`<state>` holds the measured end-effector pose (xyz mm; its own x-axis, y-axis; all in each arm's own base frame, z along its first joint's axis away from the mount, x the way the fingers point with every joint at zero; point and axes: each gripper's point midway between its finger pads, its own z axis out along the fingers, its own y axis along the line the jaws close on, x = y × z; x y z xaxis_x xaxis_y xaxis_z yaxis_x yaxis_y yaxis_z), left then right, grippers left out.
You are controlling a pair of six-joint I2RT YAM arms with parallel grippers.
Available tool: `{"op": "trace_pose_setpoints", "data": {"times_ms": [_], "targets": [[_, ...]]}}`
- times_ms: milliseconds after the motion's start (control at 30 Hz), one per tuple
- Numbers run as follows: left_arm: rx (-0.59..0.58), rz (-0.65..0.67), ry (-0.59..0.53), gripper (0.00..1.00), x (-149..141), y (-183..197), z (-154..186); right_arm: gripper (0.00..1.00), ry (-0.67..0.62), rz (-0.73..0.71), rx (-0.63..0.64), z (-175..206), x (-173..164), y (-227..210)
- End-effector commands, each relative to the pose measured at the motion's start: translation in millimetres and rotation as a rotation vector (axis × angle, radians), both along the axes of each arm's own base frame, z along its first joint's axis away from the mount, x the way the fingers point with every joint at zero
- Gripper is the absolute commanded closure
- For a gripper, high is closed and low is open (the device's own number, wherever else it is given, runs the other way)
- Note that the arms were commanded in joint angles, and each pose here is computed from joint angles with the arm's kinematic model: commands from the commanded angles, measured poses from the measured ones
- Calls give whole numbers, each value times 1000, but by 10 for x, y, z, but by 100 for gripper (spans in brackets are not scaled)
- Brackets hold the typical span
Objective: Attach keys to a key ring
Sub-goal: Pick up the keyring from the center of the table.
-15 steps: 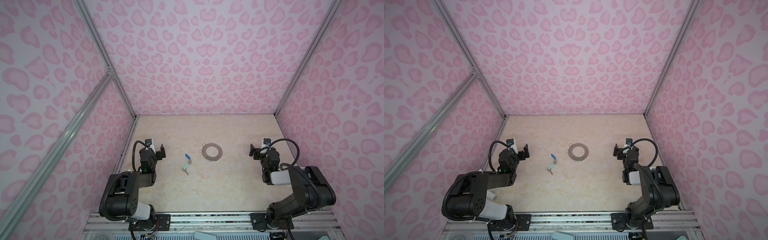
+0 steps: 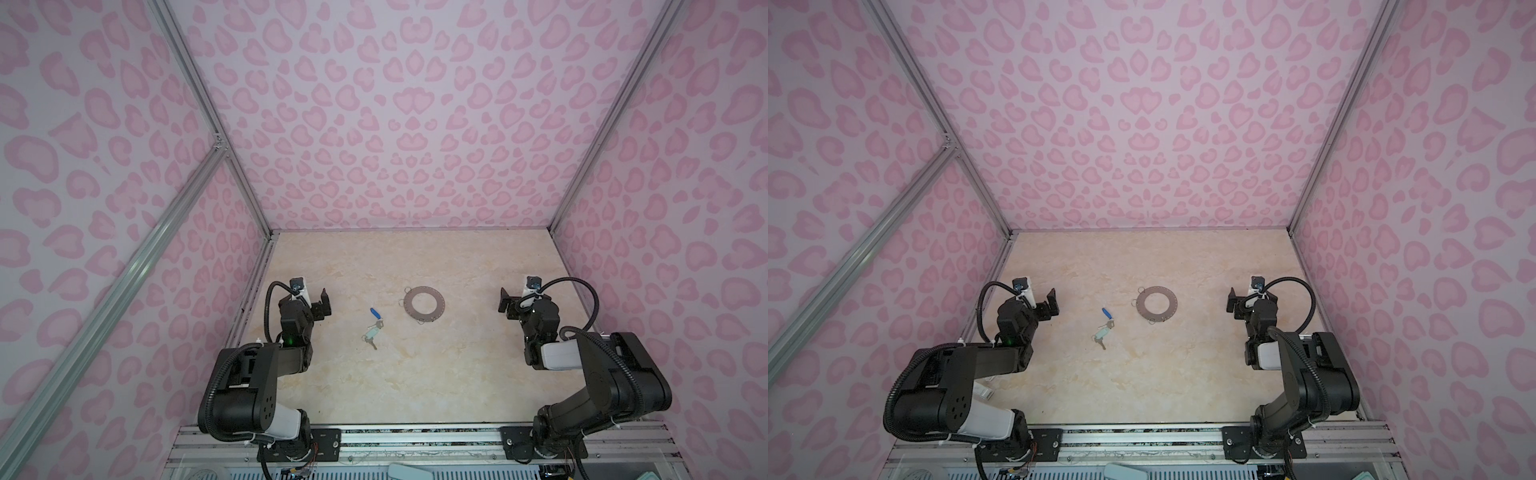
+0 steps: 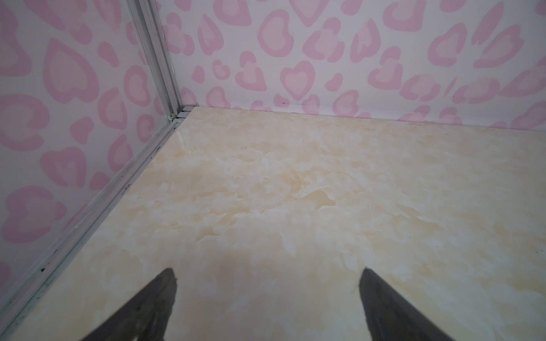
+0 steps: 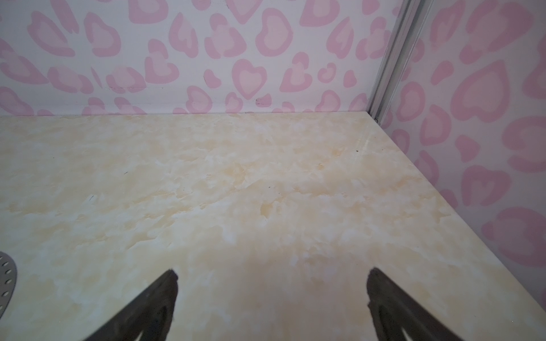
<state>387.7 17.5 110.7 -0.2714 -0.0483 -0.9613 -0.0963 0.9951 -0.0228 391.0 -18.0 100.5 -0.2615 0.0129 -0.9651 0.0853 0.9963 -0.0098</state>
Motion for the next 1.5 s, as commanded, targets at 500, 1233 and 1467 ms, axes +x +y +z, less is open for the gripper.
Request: {"op": "trace_pose_setpoints", "data": {"times_ms": [500,1233,1467], "targets": [[-4,-8,-31,2,3,-11,75,10,-36,1,15,62,-39,-8],[-145,-353,281,20,-389,-1101,767,37,284,622,-73,304,-459,2084],[-226,-383,384,30,-512,-1311,640,47,429,759,-100,-71,-744,2684]]}}
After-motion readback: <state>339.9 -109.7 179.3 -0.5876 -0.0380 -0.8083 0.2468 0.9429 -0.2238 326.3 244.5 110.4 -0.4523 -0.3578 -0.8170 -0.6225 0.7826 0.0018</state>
